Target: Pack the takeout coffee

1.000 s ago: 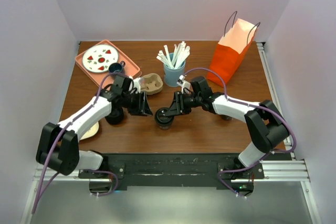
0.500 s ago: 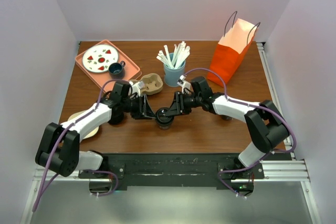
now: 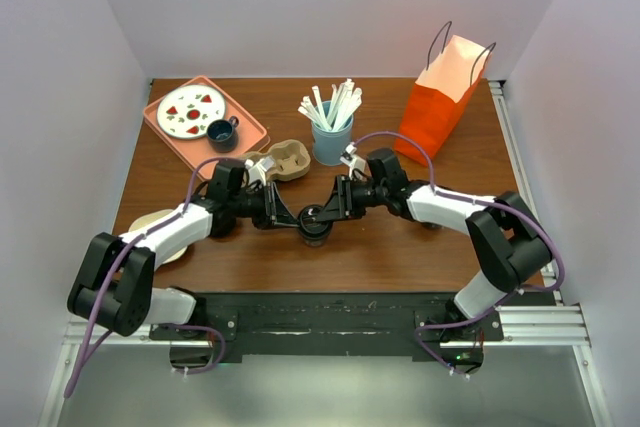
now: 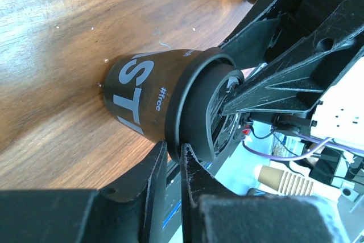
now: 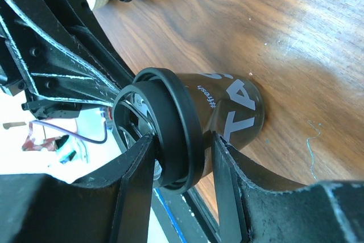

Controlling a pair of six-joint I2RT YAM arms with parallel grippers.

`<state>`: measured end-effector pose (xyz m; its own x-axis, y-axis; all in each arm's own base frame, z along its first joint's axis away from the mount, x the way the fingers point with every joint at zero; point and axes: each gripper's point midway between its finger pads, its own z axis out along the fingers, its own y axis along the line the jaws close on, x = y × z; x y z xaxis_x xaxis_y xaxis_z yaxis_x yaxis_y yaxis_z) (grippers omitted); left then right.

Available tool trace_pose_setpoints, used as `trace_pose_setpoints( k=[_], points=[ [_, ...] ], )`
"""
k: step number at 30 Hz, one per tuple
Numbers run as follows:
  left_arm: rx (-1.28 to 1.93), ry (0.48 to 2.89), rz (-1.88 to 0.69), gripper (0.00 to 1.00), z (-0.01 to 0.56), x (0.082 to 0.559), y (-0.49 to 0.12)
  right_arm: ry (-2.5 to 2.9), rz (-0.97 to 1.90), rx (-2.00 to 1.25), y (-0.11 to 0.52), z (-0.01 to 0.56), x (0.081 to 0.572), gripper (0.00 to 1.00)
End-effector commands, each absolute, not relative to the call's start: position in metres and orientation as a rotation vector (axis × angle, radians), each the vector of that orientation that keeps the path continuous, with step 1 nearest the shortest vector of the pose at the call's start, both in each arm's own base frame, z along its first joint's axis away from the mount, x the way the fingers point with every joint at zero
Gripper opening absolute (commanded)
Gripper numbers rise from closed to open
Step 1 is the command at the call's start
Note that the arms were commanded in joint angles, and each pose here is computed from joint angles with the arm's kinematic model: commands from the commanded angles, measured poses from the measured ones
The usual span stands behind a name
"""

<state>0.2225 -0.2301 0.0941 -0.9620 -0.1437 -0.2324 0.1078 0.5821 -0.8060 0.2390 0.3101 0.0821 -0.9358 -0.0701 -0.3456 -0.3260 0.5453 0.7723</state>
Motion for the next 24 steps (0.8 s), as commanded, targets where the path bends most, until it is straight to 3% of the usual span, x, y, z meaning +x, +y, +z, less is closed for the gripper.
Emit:
trace_pose_setpoints(
  k=[1, 6, 15, 18, 22, 24],
  points=[
    [-0.114, 2.724, -1.087, 0.10, 0.034, 0.205, -0.210, 2.872, 0.967, -0.191, 0.261, -0.017, 0.198, 0.25],
    [-0.123, 2.801, -0.920, 0.03, 0.018, 0.193, -0.198, 2.876, 0.951, -0.186, 0.257, -0.020, 0.195, 0.25],
    [-0.036, 2.829, -0.798, 0.03, 0.006, 0.184, -0.199, 2.856, 0.962, -0.151, 0.255, -0.020, 0.193, 0.25],
    [-0.039, 2.753, -0.882, 0.09, 0.026, 0.192, -0.211, 2.832, 1.004, -0.133, 0.260, -0.014, 0.193, 0.25],
    [-0.030, 2.615, -1.123, 0.34, 0.071, 0.205, -0.240, 2.816, 1.023, -0.111, 0.264, -0.006, 0.196, 0.25],
    [-0.022, 2.581, -1.199, 0.39, 0.087, 0.205, -0.247, 2.805, 1.024, -0.102, 0.264, 0.000, 0.197, 0.25]
  ],
)
